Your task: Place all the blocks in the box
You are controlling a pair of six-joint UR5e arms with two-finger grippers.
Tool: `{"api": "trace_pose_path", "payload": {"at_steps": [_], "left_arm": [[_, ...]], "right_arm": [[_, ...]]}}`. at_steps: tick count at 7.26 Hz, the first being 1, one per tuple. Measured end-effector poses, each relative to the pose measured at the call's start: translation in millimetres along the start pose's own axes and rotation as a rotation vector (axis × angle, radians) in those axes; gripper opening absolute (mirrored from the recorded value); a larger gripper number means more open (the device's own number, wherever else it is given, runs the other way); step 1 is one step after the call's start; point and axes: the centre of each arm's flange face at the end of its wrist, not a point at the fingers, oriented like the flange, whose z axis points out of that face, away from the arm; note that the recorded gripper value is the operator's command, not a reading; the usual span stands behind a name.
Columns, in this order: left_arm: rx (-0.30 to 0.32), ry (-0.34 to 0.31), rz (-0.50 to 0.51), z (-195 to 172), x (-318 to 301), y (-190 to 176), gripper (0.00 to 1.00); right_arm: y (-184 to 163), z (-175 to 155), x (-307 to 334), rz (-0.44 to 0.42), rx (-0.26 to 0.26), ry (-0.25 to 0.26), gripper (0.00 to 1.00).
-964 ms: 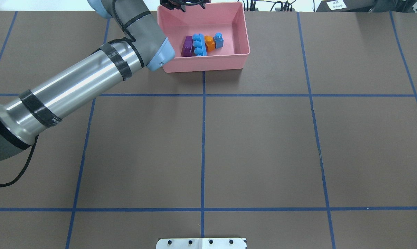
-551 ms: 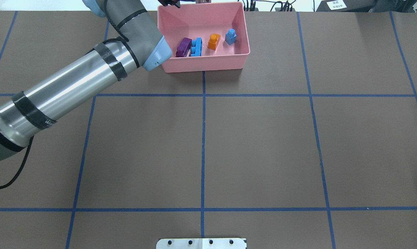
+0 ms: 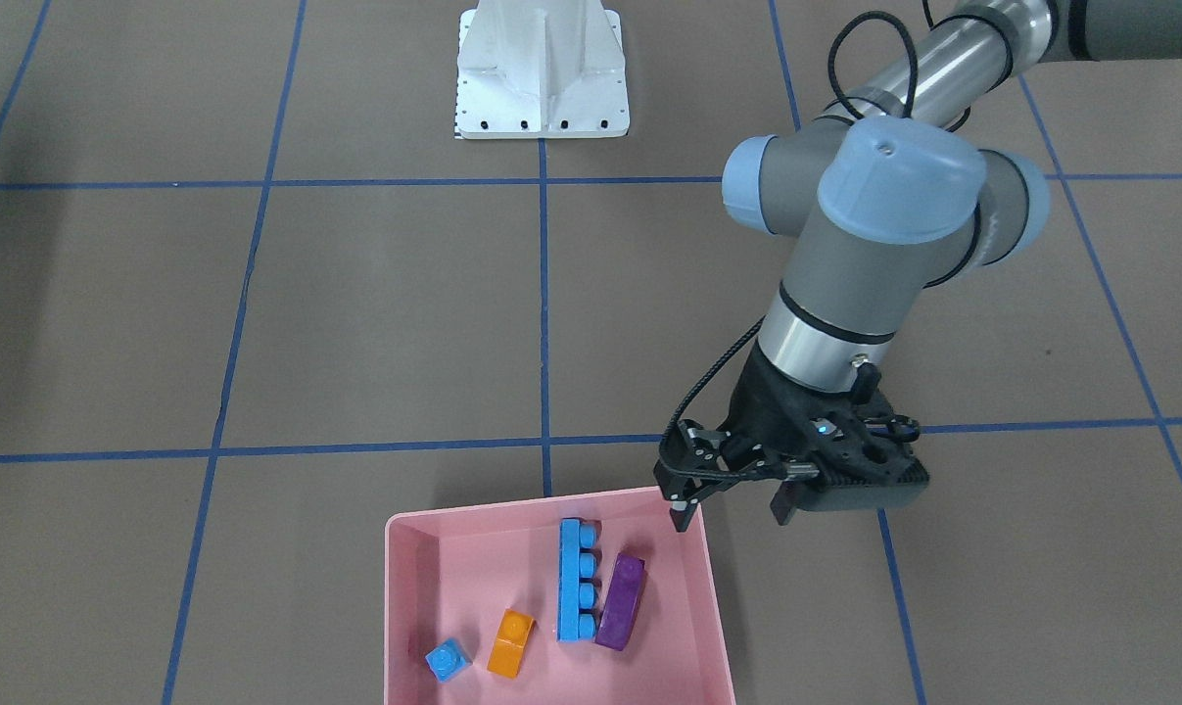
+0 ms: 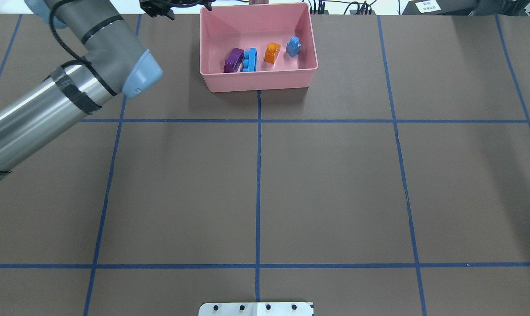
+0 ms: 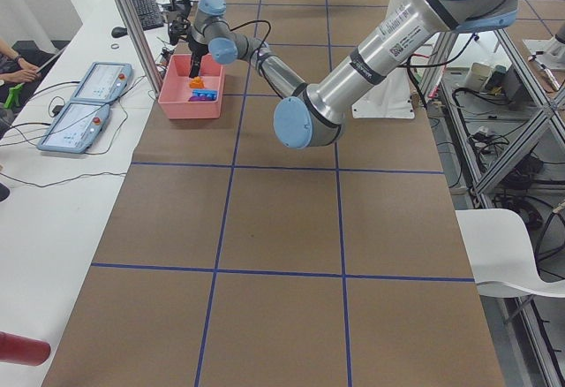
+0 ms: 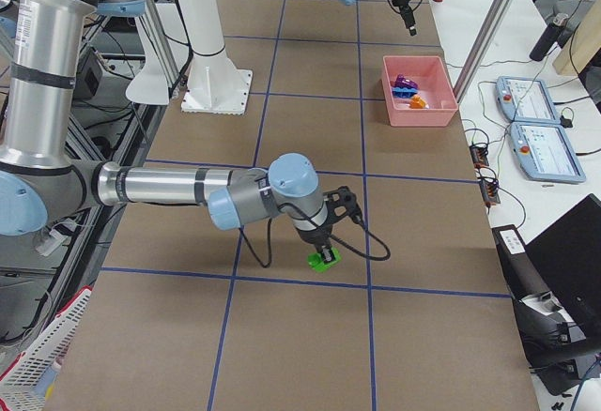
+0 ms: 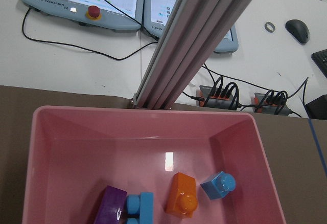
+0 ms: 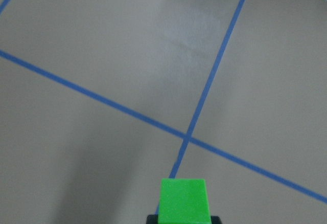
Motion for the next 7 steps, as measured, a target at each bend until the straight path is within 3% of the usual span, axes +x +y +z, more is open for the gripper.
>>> {"api": "trace_pose_path", "payload": {"at_steps": [2, 5, 7], "left_arm": [[-0.027, -0.081, 0.006, -19, -112, 2, 1.0], [-0.098, -0.239, 0.141, -33, -265, 10, 1.0], [-0.17, -0.319, 0.243, -31, -346, 24, 1.0]], "right_arm": [[-141, -23, -68, 0.082, 0.037, -0.037, 0.0], [-295, -10, -244, 0.199, 0.042, -0.144, 0.0], [-374, 12, -384, 0.231, 0.061, -0.128, 0.0]]}}
